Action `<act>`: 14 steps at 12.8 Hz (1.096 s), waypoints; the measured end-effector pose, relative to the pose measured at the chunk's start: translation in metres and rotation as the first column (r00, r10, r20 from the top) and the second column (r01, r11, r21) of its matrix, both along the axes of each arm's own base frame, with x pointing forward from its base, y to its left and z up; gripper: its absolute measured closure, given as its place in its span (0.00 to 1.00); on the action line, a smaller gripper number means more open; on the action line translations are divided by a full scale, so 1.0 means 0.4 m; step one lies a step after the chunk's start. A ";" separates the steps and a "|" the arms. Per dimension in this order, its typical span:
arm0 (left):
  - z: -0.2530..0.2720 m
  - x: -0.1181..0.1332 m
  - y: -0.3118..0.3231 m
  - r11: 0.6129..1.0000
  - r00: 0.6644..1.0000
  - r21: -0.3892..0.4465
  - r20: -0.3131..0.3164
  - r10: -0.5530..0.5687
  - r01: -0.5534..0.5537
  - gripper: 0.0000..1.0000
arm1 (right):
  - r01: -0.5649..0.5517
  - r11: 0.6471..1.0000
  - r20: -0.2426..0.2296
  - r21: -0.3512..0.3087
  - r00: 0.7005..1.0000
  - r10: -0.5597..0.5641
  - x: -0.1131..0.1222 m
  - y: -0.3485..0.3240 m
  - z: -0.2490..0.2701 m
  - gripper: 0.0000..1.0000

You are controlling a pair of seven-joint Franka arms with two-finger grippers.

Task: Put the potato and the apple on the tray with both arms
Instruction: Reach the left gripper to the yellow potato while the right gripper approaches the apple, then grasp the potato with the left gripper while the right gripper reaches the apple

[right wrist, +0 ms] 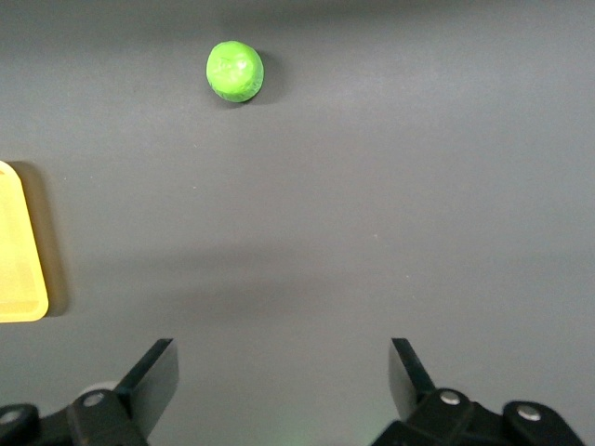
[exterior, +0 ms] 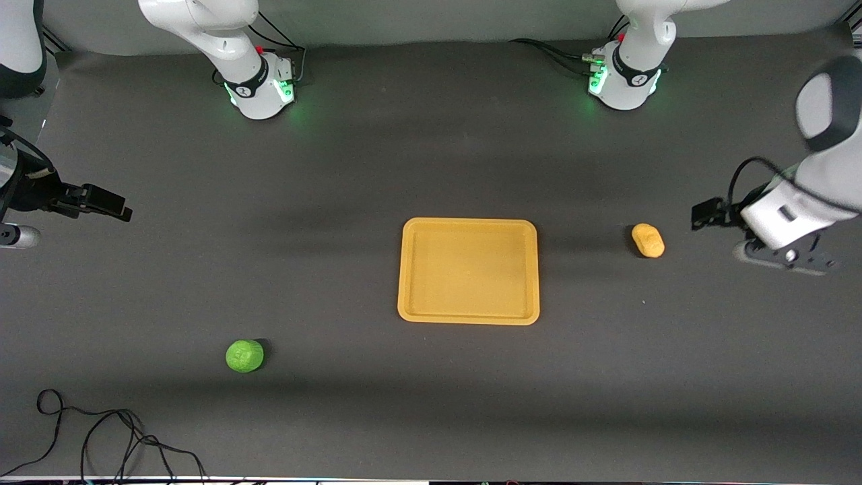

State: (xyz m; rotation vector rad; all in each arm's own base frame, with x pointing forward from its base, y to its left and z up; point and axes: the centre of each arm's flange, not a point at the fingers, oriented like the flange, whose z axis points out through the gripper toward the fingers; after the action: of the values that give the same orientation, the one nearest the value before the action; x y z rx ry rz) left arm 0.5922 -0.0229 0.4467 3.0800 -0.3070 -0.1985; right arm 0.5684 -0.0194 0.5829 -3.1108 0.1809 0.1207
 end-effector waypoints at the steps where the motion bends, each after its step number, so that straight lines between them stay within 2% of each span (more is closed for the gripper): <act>1: -0.101 0.014 0.002 1.000 1.000 -0.007 -0.027 0.004 -0.004 0.00 | -0.003 1.000 0.001 0.000 1.000 0.003 0.002 0.003 -0.002 0.00; 3: -0.294 0.013 0.008 0.999 0.995 -0.009 -0.087 0.049 -0.050 0.00 | -0.026 1.000 0.028 -0.001 0.999 0.026 0.018 0.031 -0.009 0.00; 5: -0.447 -0.026 0.008 0.991 0.986 0.003 -0.097 0.132 -0.132 0.00 | -0.070 0.998 0.051 -0.002 0.996 0.070 0.043 0.096 -0.030 0.00; 7: -0.557 -0.072 0.010 0.985 0.974 0.015 -0.145 0.171 -0.171 0.00 | -0.104 0.995 0.049 -0.003 0.993 0.104 0.056 0.149 -0.054 0.00; 10: -0.609 -0.106 0.048 0.972 0.948 0.048 -0.216 0.233 -0.228 0.00 | -0.112 0.994 0.069 -0.004 0.991 0.112 0.078 0.162 -0.052 0.00; 12: -0.611 -0.120 0.063 0.961 0.929 0.070 -0.248 0.275 -0.266 0.00 | -0.108 0.994 0.104 -0.007 0.989 0.108 0.144 0.162 -0.033 0.00; 14: -0.612 -0.121 0.060 0.954 0.921 0.080 -0.248 0.299 -0.288 0.04 | -0.107 0.994 0.107 -0.010 0.988 0.108 0.221 0.167 -0.055 0.00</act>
State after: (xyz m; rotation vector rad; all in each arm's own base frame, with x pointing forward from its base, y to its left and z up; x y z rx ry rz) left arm 0.5436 0.0011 0.2021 3.0375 0.1732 -0.5914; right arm 0.6568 0.0474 0.5608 -3.1200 0.0106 -0.0454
